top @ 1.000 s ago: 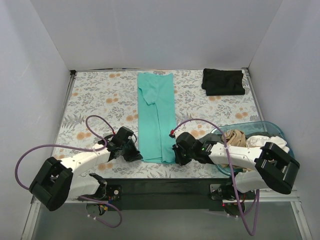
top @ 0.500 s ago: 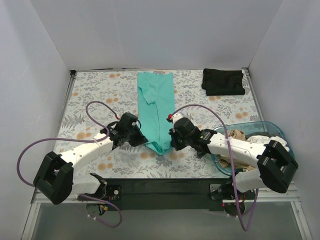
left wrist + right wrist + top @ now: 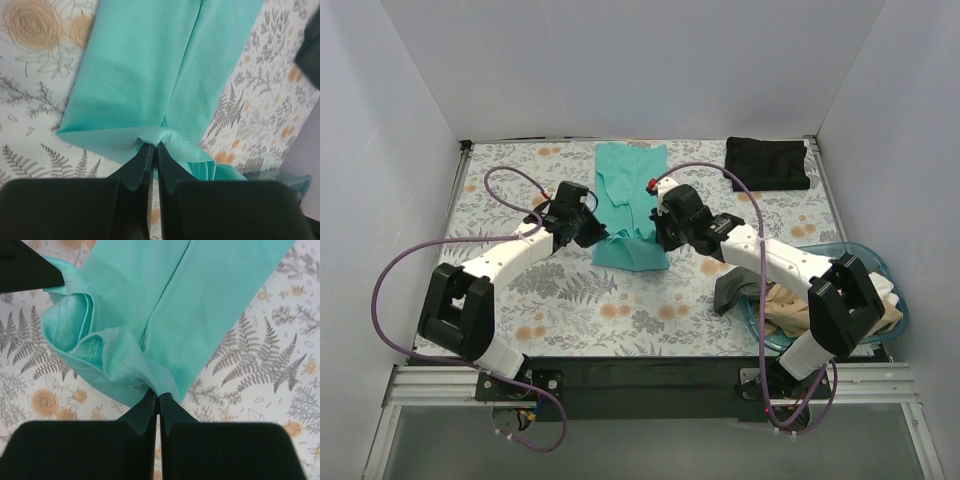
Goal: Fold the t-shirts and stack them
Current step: Fold the tshirt
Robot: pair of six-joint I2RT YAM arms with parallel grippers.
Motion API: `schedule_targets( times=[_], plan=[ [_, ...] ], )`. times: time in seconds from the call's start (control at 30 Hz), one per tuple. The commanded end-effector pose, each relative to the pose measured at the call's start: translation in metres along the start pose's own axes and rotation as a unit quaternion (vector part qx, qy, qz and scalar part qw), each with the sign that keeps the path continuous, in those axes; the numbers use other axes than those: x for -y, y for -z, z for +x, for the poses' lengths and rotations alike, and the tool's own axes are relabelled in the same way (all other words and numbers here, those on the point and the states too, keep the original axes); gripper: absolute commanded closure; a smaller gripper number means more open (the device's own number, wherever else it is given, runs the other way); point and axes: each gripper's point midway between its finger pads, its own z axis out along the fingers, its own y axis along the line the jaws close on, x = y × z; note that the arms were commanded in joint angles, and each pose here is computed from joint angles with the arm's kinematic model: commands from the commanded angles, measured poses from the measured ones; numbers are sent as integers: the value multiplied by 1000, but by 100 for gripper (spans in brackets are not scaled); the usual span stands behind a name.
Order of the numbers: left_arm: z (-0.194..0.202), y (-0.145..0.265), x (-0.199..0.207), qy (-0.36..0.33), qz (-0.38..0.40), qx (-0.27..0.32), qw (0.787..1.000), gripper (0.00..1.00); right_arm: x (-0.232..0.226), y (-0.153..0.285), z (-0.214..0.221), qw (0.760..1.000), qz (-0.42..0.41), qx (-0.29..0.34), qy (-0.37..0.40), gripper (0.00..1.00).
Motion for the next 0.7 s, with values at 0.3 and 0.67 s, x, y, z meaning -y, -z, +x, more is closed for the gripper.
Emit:
schedule_targets(
  times=[0.3, 0.67],
  plan=[
    [-78, -18, 38, -21, 30, 57, 998, 100, 36, -29, -78, 999, 9, 41, 30, 99],
    [-94, -52, 41, -30, 24, 42, 998, 100, 60, -65, -90, 999, 17, 31, 39, 99]
  ],
)
